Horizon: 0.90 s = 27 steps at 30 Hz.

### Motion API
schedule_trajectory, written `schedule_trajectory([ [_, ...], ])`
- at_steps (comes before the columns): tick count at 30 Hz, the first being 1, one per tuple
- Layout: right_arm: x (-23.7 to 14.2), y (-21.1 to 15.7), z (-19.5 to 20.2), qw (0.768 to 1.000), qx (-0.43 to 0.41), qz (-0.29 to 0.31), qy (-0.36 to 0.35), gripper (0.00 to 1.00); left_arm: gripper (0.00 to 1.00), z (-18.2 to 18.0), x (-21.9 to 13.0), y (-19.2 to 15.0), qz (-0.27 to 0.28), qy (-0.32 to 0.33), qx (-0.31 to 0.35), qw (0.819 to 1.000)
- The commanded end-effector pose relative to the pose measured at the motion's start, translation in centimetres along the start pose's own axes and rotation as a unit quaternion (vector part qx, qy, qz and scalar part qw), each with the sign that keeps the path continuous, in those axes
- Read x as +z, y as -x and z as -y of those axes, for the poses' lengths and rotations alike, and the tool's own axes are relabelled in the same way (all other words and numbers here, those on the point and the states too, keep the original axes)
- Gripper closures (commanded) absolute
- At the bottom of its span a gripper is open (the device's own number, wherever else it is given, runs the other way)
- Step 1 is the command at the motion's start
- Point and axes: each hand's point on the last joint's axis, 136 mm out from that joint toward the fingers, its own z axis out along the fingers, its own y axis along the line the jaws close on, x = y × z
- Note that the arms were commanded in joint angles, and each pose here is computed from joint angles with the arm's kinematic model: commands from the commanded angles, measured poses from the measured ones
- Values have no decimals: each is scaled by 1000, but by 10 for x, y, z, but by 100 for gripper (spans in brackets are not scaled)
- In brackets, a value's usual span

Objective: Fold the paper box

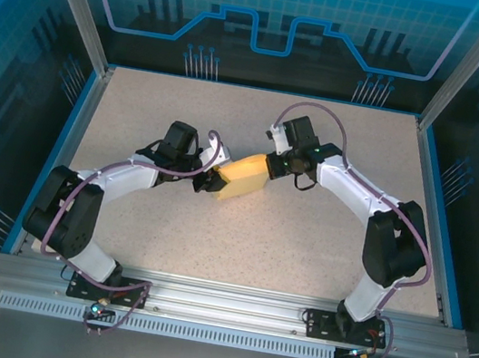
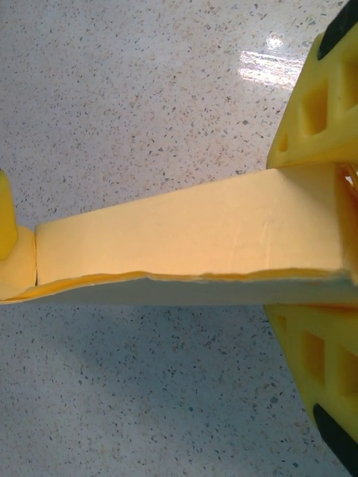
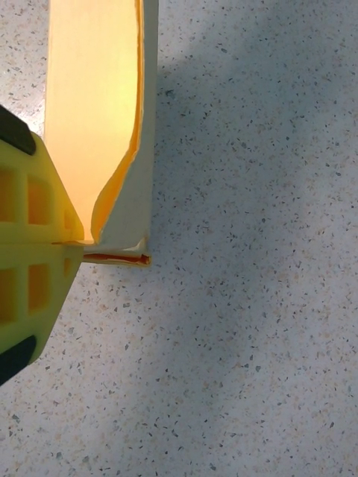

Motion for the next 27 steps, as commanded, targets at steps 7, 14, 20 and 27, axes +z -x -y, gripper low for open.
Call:
schedule_trajectory([
  [7,-4,-5,-19,999,6,-20,40,96,64,-13,3,-19,-43,30,-17,998],
  [14,4,-17,-17,999,11,-35,37,96,64,-14,3,-19,-44,33,-19,998],
  [20,6,-18,-18,998,30,-34,48,96,64,-15,4,-20,-47,36,-22,998],
  [27,13,-30,-14,997,44,-50,39,96,64,-17,4,-21,-50,38,-23,998],
])
